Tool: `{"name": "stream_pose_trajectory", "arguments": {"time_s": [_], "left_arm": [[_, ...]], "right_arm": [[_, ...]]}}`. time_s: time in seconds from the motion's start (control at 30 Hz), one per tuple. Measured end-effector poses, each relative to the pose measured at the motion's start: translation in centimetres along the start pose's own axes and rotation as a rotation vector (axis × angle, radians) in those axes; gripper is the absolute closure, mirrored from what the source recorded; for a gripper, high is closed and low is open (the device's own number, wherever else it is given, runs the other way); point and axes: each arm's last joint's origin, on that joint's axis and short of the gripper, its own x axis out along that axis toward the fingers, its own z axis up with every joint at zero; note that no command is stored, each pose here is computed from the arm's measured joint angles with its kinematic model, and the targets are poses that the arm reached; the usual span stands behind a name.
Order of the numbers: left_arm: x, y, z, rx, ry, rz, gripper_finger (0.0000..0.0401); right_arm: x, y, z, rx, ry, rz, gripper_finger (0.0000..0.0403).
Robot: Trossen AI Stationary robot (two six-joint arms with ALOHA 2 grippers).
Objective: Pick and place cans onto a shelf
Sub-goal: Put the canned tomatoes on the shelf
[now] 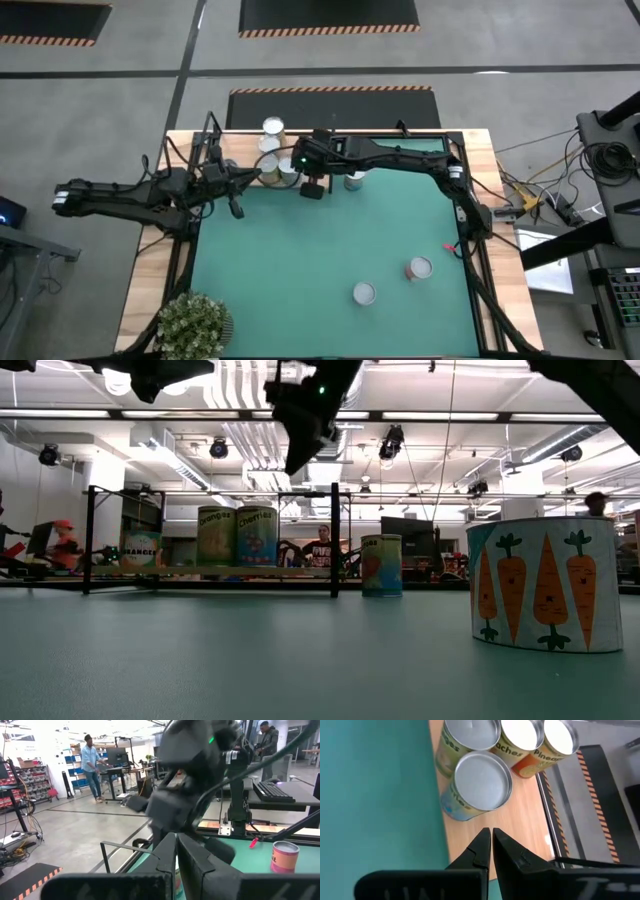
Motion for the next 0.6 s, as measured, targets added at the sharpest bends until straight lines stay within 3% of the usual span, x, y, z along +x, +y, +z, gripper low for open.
{"name": "stream_pose_trajectory", "arguments": {"time_s": [0.27,0.6], "left_arm": [[0.0,0.0,-0.1,-0.001,0.012,-0.002,0.0401],[0.0,0.0,-0.2,-0.003,0.015,-0.002,0.0401]], "right_arm": [[-3.2,1.0,-1.3,0.008,0.0,0.015,0.0394],[-4.9,1.2,-6.9,0.092,-0.058,0.014,0.0394]]}}
